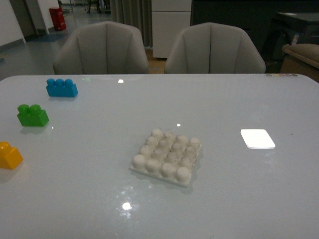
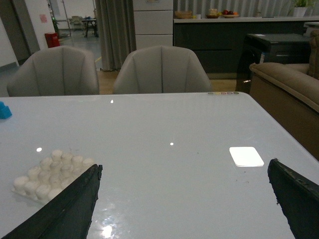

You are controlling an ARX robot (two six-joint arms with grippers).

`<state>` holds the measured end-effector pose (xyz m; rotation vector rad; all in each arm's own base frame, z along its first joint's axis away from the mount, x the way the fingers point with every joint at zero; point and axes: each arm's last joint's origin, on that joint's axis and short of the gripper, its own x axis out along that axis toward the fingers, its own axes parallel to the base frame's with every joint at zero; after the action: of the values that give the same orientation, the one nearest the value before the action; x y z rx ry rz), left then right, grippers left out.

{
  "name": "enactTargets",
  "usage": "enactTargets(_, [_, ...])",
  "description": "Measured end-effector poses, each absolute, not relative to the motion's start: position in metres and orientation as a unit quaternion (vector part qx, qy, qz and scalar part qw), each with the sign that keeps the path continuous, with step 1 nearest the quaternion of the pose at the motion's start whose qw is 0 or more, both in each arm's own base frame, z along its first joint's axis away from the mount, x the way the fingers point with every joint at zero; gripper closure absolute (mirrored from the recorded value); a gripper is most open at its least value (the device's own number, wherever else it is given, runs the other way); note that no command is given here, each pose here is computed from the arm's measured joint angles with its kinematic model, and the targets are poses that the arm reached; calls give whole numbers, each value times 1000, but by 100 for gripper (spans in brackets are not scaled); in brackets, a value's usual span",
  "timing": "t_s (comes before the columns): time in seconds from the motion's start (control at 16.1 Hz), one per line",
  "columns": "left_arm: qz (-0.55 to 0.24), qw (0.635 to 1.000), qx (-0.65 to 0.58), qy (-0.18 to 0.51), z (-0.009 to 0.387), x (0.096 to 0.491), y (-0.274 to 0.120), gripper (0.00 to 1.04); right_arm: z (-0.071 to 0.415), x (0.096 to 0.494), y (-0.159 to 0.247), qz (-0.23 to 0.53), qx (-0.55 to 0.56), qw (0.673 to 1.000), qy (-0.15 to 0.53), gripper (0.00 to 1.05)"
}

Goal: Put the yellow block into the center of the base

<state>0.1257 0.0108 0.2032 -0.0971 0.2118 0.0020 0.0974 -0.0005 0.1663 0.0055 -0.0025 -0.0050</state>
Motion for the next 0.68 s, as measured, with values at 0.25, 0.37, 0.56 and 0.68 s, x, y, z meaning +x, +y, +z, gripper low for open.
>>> enactTargets(0.25, [11, 994, -19, 105, 202, 201, 50, 7, 166, 97, 0, -2, 3, 1000, -1, 6])
enactTargets(0.37, [11, 993, 8, 117, 198, 253, 76, 7, 166, 97, 0, -2, 3, 1000, -1, 6])
enactTargets(0.56, [0, 978, -7, 207, 158, 306, 106, 7, 166, 97, 0, -2, 3, 1000, -1, 6])
enactTargets(0.68, [-16, 969, -2, 246, 136, 323, 117, 7, 166, 97, 0, -2, 3, 1000, -1, 6])
